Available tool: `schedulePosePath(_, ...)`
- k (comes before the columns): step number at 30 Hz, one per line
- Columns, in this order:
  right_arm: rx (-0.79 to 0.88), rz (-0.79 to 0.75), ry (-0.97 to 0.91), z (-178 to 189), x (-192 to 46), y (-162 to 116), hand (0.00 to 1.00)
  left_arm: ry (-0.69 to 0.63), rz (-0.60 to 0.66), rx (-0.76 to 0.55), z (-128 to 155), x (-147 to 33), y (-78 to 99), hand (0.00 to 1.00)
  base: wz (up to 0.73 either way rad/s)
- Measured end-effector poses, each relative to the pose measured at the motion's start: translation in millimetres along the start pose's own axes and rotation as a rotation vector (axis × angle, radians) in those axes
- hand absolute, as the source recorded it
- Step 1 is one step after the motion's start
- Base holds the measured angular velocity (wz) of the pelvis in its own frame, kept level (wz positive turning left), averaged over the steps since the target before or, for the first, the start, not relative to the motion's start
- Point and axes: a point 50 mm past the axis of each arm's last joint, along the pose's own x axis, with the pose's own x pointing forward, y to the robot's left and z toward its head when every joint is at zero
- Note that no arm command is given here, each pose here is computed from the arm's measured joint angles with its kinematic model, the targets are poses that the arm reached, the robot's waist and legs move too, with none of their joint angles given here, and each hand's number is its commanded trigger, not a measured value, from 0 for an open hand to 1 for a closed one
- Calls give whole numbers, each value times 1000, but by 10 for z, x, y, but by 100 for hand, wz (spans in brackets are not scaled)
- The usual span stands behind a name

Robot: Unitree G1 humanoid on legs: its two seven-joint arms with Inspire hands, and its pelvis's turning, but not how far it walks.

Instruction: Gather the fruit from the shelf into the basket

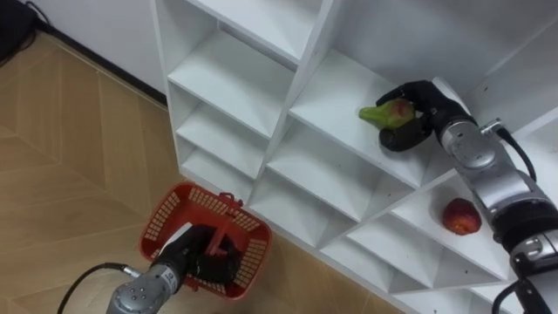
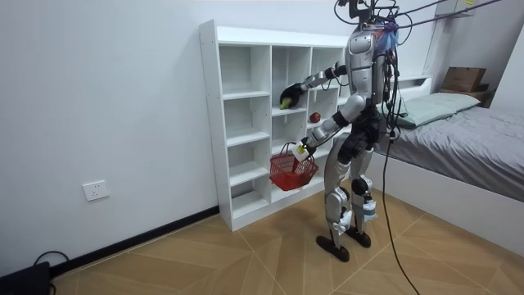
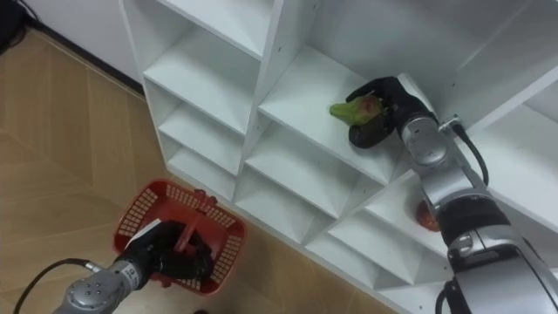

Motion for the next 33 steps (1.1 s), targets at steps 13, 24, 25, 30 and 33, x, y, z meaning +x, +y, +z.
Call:
schedulePosePath(13,-22,21,-120,-16,-229,279,100,-37,35,-12,85,21,-44,100,1)
schedulePosePath(24,83,213,-172,-191,-727,895,100,-95,42,-42,177,7,-125,100,-17)
schedulePosePath(25,87,225,-164,-220,-755,927,100,-98,42,-48,183,10,-134,100,-38)
schedulePosePath(30,101,313,-142,-309,-907,1115,100,-123,29,-66,185,5,-203,100,-35)
schedulePosePath(33,112,335,-163,-280,-955,1145,100,-122,19,-63,165,-2,-235,100,-12)
